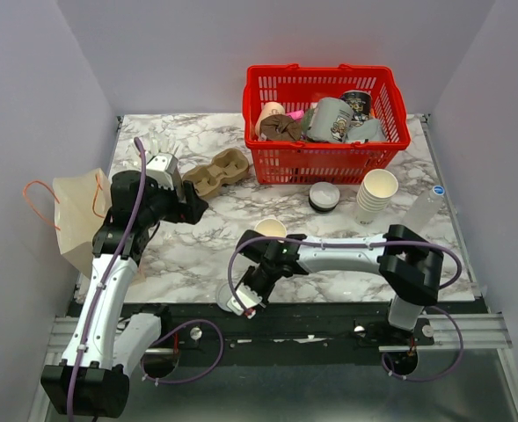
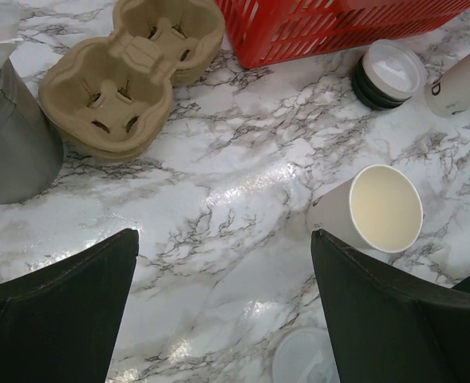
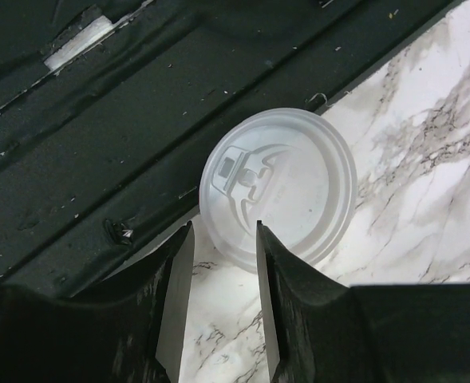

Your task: Pack the takeout coffee

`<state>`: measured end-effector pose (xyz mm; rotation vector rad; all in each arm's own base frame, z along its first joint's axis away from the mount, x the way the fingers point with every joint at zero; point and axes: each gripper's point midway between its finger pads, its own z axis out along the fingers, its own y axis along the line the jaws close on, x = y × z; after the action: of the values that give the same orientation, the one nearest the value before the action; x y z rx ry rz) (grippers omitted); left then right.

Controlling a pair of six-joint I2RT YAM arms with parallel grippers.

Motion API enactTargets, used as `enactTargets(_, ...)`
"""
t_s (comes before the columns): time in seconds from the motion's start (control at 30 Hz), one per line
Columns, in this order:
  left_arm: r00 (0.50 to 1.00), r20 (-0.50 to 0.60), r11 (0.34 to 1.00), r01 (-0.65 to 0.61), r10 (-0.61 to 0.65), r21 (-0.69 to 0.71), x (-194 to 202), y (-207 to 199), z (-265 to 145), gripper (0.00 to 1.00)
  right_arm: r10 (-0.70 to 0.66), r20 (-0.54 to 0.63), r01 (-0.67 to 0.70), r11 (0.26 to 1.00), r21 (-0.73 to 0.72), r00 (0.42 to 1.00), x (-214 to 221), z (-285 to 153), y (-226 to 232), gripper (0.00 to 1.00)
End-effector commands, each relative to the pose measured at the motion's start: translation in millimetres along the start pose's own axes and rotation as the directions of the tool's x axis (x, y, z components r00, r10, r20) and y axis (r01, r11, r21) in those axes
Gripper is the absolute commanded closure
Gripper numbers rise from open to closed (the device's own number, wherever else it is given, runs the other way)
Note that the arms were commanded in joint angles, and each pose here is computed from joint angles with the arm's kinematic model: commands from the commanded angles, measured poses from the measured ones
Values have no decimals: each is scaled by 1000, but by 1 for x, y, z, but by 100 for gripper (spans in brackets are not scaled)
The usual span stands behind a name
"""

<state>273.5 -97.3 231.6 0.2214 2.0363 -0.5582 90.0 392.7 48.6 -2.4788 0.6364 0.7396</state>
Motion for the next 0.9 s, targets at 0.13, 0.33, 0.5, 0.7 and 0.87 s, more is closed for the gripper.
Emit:
enactTargets(0.13, 999, -25, 999, 33, -33, -2, 11, 0, -4, 4, -73, -32, 71, 996, -56, 997, 5, 19, 1, 60)
enactTargets(0.33, 1000, -15, 1000, 20, -20, -6, 6, 0, -7, 4, -92, -37, 89, 994, -65, 995, 5, 18, 2, 82)
enactTargets(0.5, 1000, 2, 1000, 9, -9, 2, -1, -2, -9, 4, -123, -37, 122, 992, -30, 992, -8, -1, -6, 95)
enactTargets(0.7, 990, 120, 997, -73, 72, 1, -43, -8, -16, 4, 27, 57, -34, 993, 116, 998, -37, -67, -70, 99)
enactTargets(0.87, 940, 287, 983, -182, 186, -40, -99, -14, -31, 4, 358, 254, -383, 922, 56, 899, -74, -137, -105, 99)
